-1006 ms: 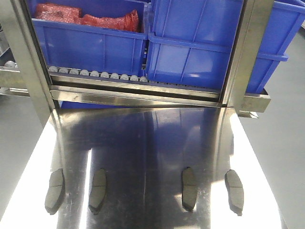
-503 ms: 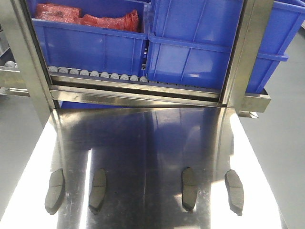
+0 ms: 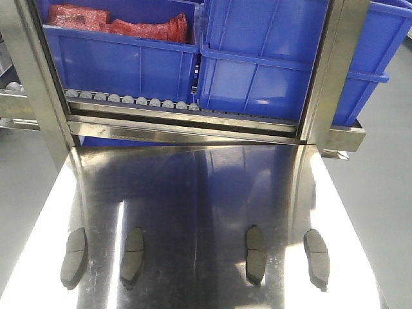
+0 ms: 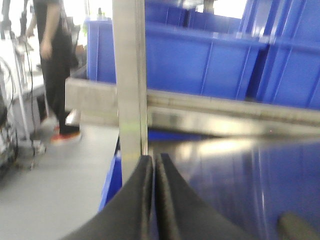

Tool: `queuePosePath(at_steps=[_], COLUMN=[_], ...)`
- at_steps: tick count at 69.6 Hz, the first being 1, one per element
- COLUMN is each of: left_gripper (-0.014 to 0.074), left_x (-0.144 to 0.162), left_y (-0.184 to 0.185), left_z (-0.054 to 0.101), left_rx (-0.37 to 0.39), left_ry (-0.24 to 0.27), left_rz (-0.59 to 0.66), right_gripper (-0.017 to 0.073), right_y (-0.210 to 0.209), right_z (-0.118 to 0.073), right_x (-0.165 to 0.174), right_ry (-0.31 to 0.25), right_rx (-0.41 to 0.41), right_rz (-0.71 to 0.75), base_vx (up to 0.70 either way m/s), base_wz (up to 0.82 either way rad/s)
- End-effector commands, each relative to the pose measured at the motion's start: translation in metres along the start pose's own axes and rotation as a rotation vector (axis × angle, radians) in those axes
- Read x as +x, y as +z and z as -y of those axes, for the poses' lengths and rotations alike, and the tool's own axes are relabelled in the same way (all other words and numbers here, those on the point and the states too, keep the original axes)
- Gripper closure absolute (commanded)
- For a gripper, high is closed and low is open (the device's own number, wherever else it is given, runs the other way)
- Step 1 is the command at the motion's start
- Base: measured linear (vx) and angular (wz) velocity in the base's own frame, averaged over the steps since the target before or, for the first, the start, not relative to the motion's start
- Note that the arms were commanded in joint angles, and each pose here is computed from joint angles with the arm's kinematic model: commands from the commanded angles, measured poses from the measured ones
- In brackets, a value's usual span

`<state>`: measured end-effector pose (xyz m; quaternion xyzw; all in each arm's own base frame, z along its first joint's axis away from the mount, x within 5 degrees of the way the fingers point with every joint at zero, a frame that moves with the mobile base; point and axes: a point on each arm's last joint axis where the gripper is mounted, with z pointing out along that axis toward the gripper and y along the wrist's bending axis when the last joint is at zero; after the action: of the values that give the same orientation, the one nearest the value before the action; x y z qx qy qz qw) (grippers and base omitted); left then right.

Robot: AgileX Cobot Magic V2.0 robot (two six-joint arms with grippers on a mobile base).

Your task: Move and align brake pads A on conveyor

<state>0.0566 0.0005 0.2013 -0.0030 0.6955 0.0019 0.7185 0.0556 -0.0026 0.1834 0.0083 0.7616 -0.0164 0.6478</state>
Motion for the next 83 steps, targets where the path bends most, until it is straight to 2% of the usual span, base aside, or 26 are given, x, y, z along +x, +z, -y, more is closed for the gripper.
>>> queuePosePath(at_steps=[1,18,21,25,27,30,33,36,40,44,49,52,58,66,71,76,83], left_gripper=[0.0599,0.0599,0.0599,0.0599,0.0599,0.0599,0.0599,0.0599,0.0599,0.0599,0.0598,0.0596,0.0580,0.0516,0.0442,0.0328,0.0155], left_x=[-0.014,-0.040,-0.044,-0.048,-0.053,-0.062,-0.073,-0.084,-0.106,-0.126,-0.152,-0.169,-0.193,-0.219,-0.227,-0.231,-0.232], left_y=[-0.002,-0.011,-0.013,-0.015,-0.017,-0.018,-0.019,-0.019,-0.020,-0.017,-0.010,-0.006,0.013,0.043,0.060,0.079,0.097], left_z=[0.001,0.003,0.003,0.000,-0.002,-0.005,-0.006,-0.005,-0.002,0.000,0.001,0.001,0.001,0.001,0.001,0.001,0.002], left_rx=[0.016,0.041,0.044,0.042,0.042,0.041,0.041,0.041,0.038,0.025,0.015,0.012,0.008,0.004,0.004,0.006,0.015], left_ry=[-0.014,-0.015,-0.036,-0.127,-0.215,-0.318,-0.369,-0.351,-0.265,-0.144,-0.062,-0.047,-0.041,-0.034,-0.017,0.012,-0.003], left_rz=[0.175,0.484,0.526,0.569,0.582,0.583,0.564,0.537,0.491,0.432,0.345,0.307,0.140,-0.074,-0.167,-0.253,-0.361], right_gripper=[0.0566,0.0566,0.0566,0.0566,0.0566,0.0566,0.0566,0.0566,0.0566,0.0566,0.0566,0.0566,0.0566,0.0566,0.0566,0.0566,0.0566], right_y=[0.000,0.000,0.000,0.000,0.000,0.000,0.000,0.000,0.000,0.000,0.000,0.000,0.000,0.000,0.000,0.000,0.000], right_z=[0.000,0.000,0.000,0.000,0.000,0.000,0.000,0.000,0.000,0.000,0.000,0.000,0.000,0.000,0.000,0.000,0.000], right_x=[-0.004,-0.004,-0.004,-0.004,-0.004,-0.004,-0.004,-0.004,-0.004,-0.004,-0.004,-0.004,-0.004,-0.004,-0.004,-0.004,-0.004], right_ry=[-0.015,-0.015,-0.015,-0.015,-0.015,-0.015,-0.015,-0.015,-0.015,-0.015,-0.015,-0.015,-0.015,-0.015,-0.015,-0.015,-0.015], right_rx=[-0.002,-0.002,-0.002,-0.002,-0.002,-0.002,-0.002,-0.002,-0.002,-0.002,-0.002,-0.002,-0.002,-0.002,-0.002,-0.002,-0.002], right_rz=[0.075,0.075,0.075,0.075,0.075,0.075,0.075,0.075,0.075,0.075,0.075,0.075,0.075,0.075,0.075,0.075,0.075], base_vx=[0.00,0.00,0.00,0.00,0.00,0.00,0.00,0.00,0.00,0.00,0.00,0.00,0.00,0.00,0.00,0.00,0.00], base_wz=[0.00,0.00,0.00,0.00,0.00,0.00,0.00,0.00,0.00,0.00,0.00,0.00,0.00,0.00,0.00,0.00,0.00])
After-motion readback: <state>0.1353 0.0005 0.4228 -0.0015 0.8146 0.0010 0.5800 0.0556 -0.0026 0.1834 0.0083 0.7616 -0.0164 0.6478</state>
